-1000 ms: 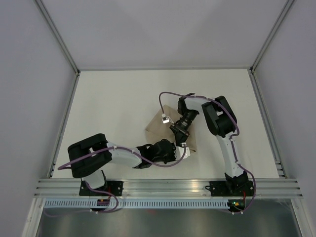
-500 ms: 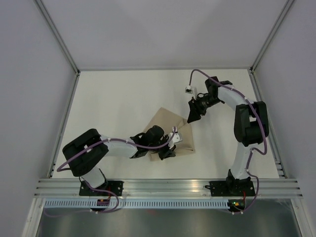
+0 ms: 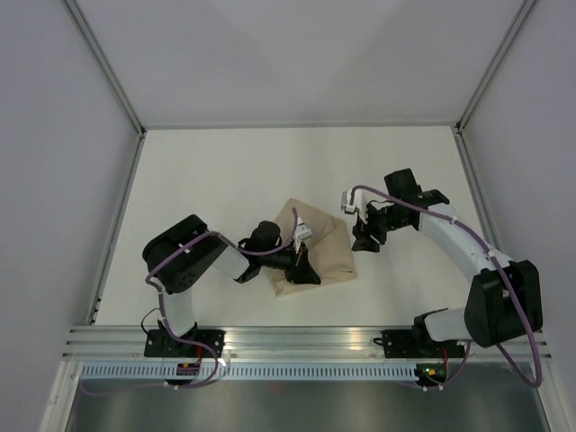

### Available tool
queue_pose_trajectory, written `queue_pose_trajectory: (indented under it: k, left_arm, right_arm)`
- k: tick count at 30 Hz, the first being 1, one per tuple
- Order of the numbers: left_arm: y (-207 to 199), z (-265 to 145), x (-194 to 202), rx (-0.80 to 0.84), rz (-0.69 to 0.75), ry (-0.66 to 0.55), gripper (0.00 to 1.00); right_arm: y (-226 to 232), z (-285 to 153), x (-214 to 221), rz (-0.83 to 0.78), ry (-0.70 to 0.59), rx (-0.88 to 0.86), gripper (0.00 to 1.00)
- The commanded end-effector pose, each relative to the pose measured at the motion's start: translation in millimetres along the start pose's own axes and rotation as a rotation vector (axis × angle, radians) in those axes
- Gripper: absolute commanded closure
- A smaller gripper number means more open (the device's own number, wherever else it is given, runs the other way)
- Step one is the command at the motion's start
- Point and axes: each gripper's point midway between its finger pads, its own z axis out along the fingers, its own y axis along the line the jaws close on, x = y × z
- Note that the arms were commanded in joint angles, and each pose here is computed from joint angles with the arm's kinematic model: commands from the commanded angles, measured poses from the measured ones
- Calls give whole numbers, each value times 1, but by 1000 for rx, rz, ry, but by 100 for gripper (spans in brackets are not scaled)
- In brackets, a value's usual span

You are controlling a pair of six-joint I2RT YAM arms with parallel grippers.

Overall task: Fold the napkin, place the utensils inside, and roll it up
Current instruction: Roll the napkin at the center of the board.

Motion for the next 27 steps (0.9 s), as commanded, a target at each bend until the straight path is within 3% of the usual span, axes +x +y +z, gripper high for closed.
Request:
queue_pose_trajectory:
  k: [1,13,27]
  left_arm:
    - [-6,-6,0,79,-121,-56,98]
    - [2,-3,3,76,-195,-105,98]
    - [4,-5,16,67,-220,-97,98]
  right_arm:
    - [26,1,-1,-233,-17,-7,39]
    - [93,50,33,-467,38,-84,39]
    - [76,91,48,-664,106,118,42]
